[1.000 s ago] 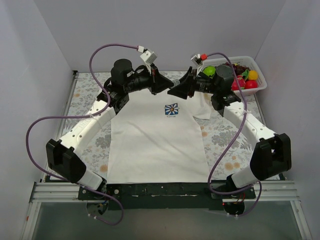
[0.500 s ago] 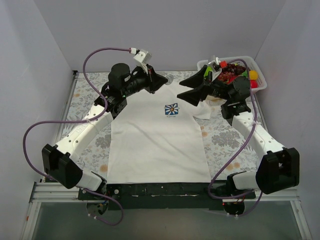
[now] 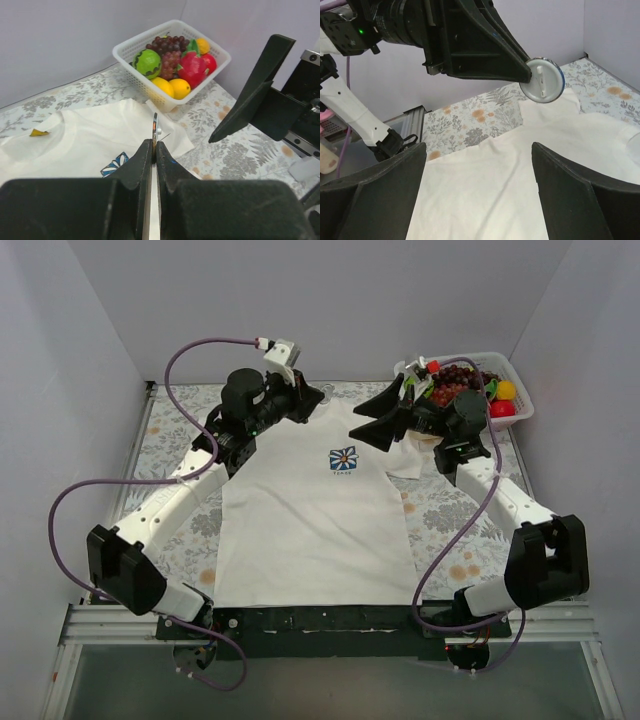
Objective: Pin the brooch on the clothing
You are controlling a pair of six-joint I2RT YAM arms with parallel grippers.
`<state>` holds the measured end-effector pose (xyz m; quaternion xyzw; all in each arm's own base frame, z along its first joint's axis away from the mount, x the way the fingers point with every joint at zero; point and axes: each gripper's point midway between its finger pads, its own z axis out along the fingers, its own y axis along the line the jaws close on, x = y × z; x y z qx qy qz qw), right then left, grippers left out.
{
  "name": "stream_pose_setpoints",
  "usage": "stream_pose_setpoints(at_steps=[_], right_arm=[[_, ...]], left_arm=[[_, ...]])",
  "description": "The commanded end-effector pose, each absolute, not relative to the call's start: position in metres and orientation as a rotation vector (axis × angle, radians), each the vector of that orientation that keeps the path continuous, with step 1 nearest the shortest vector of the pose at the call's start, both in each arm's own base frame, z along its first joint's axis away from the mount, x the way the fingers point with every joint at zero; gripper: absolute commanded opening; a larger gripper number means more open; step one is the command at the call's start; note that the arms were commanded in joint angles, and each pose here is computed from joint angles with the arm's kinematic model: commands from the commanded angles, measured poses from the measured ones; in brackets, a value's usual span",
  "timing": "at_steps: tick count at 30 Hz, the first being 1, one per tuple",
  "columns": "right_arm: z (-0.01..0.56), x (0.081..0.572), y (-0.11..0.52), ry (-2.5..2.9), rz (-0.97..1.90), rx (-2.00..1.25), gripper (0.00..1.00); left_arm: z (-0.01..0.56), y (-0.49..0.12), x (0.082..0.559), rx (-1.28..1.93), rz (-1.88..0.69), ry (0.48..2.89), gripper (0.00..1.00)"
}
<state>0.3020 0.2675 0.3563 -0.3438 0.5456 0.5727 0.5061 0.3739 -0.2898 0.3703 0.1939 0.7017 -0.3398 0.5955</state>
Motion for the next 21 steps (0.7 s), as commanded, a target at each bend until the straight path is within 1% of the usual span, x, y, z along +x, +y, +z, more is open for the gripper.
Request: stream_pose_setpoints(at_steps=[1,7,8,10,11,12,13,14,15,17,21], right_arm=[[0.343,0.317,0.269,1.368,1.366,-0.796,0.93],[0.292,0.354,0.270,1.648,1.341,-0.623,0.93],[0.291,0.368,0.268,1.681,1.282,-0.572,0.93],[0.257,0.379,0.265,1.858,1.195,-0.500,0.93],[0.258,0.399,0.258,1.899,1.078,-0.427,0.93],[0.253,0.406,0.254,1.944,1.013,-0.400,0.93],[0.224,0.403,0.250,2.075,0.949,-0.398,0.93],[0.216,0.412,0.242,2.114,0.851,-0.359,0.93],[0.226,0.420,0.241,2.108,0.802,-0.360,0.93],[0.214,0.422,0.239,2.158,0.713,-0.363,0.93],[0.218,0.422,0.242,2.138,0.656,-0.381,0.93]], left_arm=[[0.335,-0.273,0.397,0.396,-0.621,1.715,0.00],[0.282,-0.254,0.421,0.342,-0.431,1.835,0.00],[0.274,-0.252,0.423,0.335,-0.405,1.849,0.00],[0.258,-0.243,0.427,0.320,-0.342,1.882,0.00],[0.250,-0.240,0.427,0.317,-0.316,1.895,0.00],[0.246,-0.232,0.429,0.294,-0.274,1.899,0.00],[0.236,-0.228,0.429,0.293,-0.246,1.911,0.00],[0.230,-0.225,0.429,0.289,-0.228,1.922,0.00],[0.227,-0.223,0.429,0.289,-0.216,1.927,0.00],[0.216,-0.220,0.429,0.291,-0.194,1.946,0.00],[0.212,-0.219,0.431,0.286,-0.189,1.950,0.00]])
